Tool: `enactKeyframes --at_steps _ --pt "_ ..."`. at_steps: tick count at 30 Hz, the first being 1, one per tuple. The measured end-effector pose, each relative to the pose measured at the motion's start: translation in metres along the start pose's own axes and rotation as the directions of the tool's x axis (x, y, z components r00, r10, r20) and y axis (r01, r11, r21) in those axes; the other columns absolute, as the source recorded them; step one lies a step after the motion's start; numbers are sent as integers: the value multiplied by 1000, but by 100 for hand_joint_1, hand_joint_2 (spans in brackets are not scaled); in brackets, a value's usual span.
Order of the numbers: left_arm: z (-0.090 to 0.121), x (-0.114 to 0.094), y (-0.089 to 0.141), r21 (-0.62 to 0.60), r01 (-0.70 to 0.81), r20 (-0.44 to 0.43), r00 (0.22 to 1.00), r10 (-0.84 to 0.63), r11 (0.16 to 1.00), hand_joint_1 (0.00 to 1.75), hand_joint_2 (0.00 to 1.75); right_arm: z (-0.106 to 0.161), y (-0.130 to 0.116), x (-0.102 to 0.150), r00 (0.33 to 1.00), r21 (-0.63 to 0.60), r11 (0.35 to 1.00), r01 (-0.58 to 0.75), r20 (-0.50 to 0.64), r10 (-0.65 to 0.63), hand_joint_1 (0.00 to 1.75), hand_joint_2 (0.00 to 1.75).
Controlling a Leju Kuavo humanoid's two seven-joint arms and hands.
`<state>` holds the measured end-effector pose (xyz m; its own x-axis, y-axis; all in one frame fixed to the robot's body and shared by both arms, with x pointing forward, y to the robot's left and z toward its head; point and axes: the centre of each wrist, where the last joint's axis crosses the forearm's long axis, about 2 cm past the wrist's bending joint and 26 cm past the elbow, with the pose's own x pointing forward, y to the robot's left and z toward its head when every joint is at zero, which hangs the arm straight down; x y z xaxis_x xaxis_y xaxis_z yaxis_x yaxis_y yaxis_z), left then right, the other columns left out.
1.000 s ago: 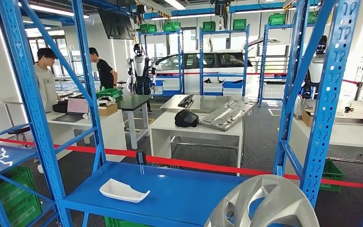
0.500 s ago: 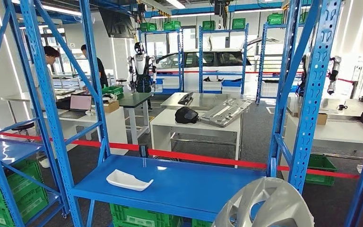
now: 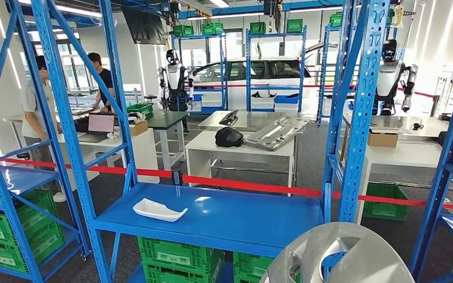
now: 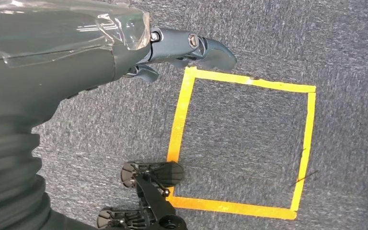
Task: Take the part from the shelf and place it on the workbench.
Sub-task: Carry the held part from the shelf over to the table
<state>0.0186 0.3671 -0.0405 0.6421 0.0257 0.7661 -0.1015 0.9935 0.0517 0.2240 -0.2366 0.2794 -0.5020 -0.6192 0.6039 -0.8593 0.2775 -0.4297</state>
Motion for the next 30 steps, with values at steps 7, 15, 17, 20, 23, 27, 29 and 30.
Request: enactKeyframes --at_steps 7,15,17,20,23,27,29,30 --pt "-2 1 1 1 -6 7 1000 6 1000 0 175 0 2 -1 1000 11 1000 -9 -1 9 175 175" --pt "-3 4 3 4 -13 17 1000 13 1000 0 175 -2 3 -2 1000 23 999 -28 -13 28 175 175" --pt "-3 3 2 -3 -12 12 1000 12 1000 0 175 -3 4 -1 999 29 999 -38 -16 38 175 175" --pt "-3 3 2 -8 -13 6 1000 13 1000 0 175 -2 6 -2 999 29 999 -35 -21 36 175 175" --pt "-2 2 2 -15 -22 2 1000 22 1000 0 175 -2 7 -2 999 26 999 -29 -20 29 175 175" --pt "-3 2 3 -5 -24 2 1000 24 1000 0 175 -3 6 -2 1000 28 999 -24 -9 24 175 175" --pt "-2 2 4 8 -14 -5 1000 14 1000 0 175 -5 5 -2 1000 30 999 -23 -2 23 175 175" --pt "-2 2 4 12 -9 -10 1000 9 1000 0 175 -7 5 -2 1000 32 999 -24 1 24 175 175"
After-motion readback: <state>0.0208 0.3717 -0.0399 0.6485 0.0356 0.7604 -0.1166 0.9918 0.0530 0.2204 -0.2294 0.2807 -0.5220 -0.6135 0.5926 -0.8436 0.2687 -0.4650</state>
